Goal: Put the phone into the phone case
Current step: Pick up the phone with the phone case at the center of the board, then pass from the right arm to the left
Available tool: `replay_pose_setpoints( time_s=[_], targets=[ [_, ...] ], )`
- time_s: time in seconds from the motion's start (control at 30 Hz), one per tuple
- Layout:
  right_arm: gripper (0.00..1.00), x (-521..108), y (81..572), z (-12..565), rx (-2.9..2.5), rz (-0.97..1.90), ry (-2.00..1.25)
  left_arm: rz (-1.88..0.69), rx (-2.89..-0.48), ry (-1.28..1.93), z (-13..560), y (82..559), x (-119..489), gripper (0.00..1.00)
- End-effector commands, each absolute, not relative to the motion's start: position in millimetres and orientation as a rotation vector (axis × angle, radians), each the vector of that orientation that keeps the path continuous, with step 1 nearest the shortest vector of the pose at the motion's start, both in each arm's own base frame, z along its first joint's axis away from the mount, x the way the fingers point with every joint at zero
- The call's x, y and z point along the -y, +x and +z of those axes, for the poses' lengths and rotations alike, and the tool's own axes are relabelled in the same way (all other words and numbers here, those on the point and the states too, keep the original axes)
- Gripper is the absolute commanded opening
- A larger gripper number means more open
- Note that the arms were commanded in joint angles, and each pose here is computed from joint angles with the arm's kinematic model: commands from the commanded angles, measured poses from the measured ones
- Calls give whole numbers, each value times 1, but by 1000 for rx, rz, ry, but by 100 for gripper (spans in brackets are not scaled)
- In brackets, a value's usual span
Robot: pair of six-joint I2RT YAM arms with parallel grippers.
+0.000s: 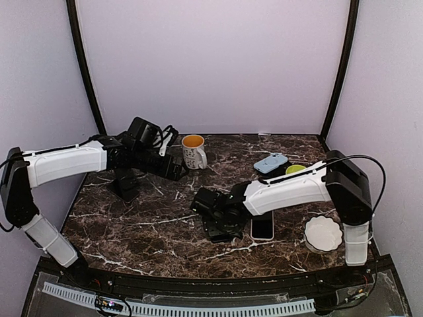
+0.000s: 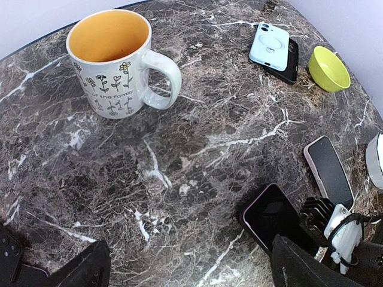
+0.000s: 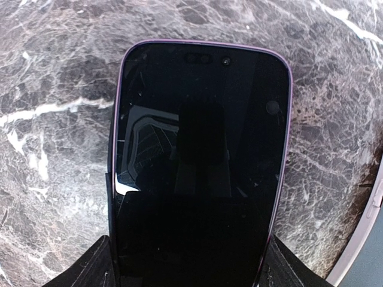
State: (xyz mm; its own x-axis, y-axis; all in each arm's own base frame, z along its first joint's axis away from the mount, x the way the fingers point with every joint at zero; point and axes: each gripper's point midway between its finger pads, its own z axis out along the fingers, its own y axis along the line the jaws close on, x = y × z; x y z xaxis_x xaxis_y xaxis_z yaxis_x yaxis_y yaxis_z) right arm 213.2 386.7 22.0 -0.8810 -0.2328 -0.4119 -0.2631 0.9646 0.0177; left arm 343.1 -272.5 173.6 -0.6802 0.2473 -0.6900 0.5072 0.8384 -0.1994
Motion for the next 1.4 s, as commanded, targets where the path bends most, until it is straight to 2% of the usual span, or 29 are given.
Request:
replay_pose_setpoints(
  time_s=[0.0,0.3,0.5,0.63,0.8,0.9,0.97,1.2,1.37],
  targets=[
    [44,-383,223,35,-2568,55,-399,-617,-2319,566,172,335,283,96],
    [40,-402,242,139,-2185,222,-349,-1154,-2160,555,205,310,320,99],
    [38,-406,241,198,-1993,271,-339,-1352,-1942,568,246,290,324,99],
    [38,-416,235,223,-1908,294,-369,-1419,-1895,567,258,284,324,95],
    [38,-424,230,238,-1866,302,-389,-1567,-1812,570,266,272,328,81],
    [38,-427,227,244,-1848,310,-391,-1582,-1802,559,265,271,327,59],
    [38,-428,227,248,-1842,313,-387,-1567,-1797,565,267,271,326,52],
    [37,-436,223,256,-1817,307,-424,-1543,-1817,566,262,272,326,48],
    [37,-438,222,257,-1813,310,-434,-1544,-1821,580,260,269,329,26]
  ],
)
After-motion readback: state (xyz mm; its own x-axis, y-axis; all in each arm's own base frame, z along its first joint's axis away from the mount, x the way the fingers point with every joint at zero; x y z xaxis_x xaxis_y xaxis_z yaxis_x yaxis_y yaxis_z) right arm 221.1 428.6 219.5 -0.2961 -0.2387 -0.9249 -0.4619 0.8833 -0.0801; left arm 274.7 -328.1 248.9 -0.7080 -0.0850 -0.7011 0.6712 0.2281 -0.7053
